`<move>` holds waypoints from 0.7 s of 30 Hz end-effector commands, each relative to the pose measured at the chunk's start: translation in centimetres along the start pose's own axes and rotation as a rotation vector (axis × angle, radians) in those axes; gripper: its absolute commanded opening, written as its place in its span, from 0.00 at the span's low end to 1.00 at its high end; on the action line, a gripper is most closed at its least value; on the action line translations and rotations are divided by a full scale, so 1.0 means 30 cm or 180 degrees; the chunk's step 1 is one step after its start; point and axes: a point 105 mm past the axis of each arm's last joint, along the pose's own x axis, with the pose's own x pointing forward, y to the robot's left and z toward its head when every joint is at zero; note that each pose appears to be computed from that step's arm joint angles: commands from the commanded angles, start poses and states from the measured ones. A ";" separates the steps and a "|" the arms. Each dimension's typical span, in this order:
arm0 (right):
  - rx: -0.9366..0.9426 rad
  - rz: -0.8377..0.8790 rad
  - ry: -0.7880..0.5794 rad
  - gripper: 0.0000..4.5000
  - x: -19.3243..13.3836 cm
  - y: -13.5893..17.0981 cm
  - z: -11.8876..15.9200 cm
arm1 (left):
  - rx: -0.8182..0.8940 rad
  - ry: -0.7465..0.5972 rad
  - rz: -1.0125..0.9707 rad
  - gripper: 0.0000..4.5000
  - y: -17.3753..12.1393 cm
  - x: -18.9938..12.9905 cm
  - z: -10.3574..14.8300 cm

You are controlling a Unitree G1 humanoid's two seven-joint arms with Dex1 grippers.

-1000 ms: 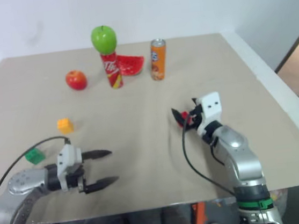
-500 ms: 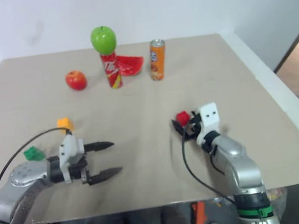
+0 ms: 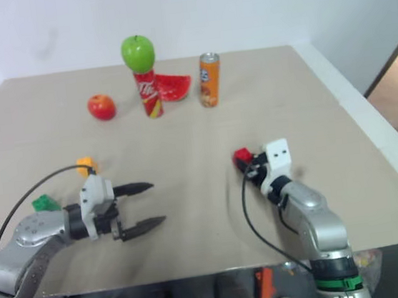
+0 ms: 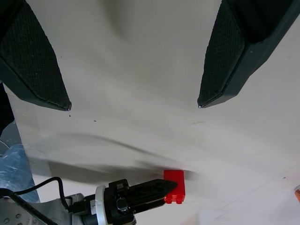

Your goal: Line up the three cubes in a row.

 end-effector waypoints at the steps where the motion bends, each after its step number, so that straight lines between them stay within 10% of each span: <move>1: -0.0310 0.0460 -0.0131 0.27 0.009 0.046 0.085 | 0.0135 -0.0087 0.0204 1.00 0.010 -0.007 0.034; 10: -0.1052 0.2476 -0.0098 0.27 0.069 0.226 0.252 | -0.0060 -0.0023 0.0575 1.00 -0.037 -0.065 -0.019; 21: -0.1517 0.3808 0.0295 0.27 0.076 0.355 0.156 | -0.0235 -0.0013 0.0846 1.00 -0.063 -0.157 -0.038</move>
